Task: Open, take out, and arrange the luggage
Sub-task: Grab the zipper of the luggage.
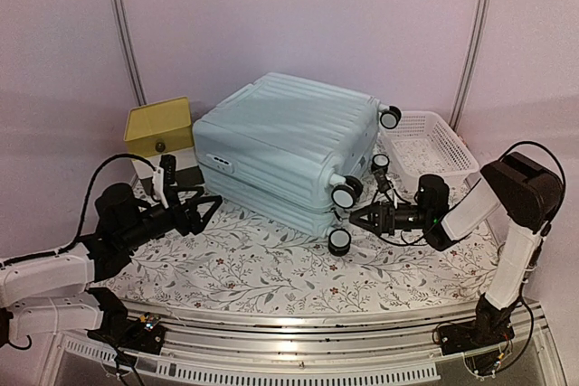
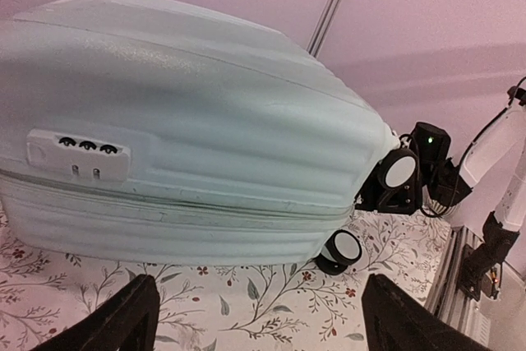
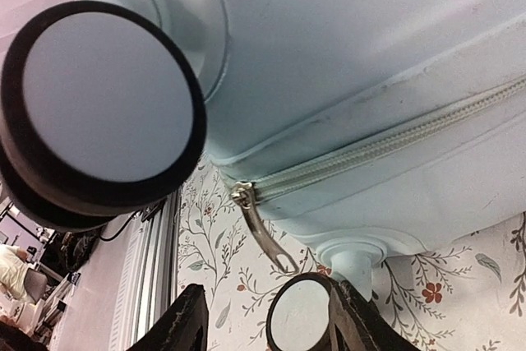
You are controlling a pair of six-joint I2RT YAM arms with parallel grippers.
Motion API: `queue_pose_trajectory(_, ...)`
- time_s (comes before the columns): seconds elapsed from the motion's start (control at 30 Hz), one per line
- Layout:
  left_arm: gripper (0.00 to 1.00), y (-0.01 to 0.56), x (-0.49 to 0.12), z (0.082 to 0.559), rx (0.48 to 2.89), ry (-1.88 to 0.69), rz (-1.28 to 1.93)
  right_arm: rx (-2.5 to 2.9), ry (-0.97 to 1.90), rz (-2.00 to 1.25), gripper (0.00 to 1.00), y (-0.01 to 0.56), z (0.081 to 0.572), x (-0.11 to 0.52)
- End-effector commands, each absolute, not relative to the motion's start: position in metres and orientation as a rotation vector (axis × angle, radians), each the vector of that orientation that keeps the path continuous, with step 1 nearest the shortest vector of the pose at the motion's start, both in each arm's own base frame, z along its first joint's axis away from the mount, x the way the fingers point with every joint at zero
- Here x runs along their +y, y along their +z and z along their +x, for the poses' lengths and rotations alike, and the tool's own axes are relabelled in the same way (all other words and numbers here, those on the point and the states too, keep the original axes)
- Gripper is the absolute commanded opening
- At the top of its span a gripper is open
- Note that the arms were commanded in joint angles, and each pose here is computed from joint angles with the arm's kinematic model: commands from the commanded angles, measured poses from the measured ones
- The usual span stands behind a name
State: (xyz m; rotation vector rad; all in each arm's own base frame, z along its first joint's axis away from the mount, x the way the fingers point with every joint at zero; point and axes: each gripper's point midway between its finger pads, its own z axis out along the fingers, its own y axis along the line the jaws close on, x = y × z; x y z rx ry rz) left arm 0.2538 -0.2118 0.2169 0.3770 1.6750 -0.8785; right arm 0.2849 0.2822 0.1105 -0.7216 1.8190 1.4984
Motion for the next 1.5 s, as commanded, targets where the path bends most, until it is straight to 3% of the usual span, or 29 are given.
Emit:
queue_pose_trajectory(0.0,0.88,0.218,-0.215,0.254,1.672,-0.878,0.385,1.773,1.532,-0.783,0.52,0.110,0.291,0.289)
queue_pose_trajectory(0.6,0.88,0.219,-0.215,0.256,1.675,-0.876,0.380,1.721,1.631,-0.842,0.50,0.108,0.291,0.315)
queue_pose_trajectory(1.0,0.88,0.221,-0.215,0.256,1.676,-0.871,0.382,1.727,1.635,-0.834,0.29,0.111,0.294,0.316)
queue_pose_trajectory(1.1,0.88,0.221,-0.215,0.256,1.675,-0.870,0.384,1.737,1.627,-0.835,0.20,0.110,0.293,0.316)
queue_pose_trajectory(1.2,0.88,0.222,-0.215,0.256,1.674,-0.869,0.382,1.743,1.608,-0.831,0.05,0.111,0.296,0.314)
queue_pose_trajectory(1.47,0.88,0.221,-0.215,0.257,1.677,-0.863,0.385,1.756,1.507,-0.755,0.03,0.117,0.310,0.295)
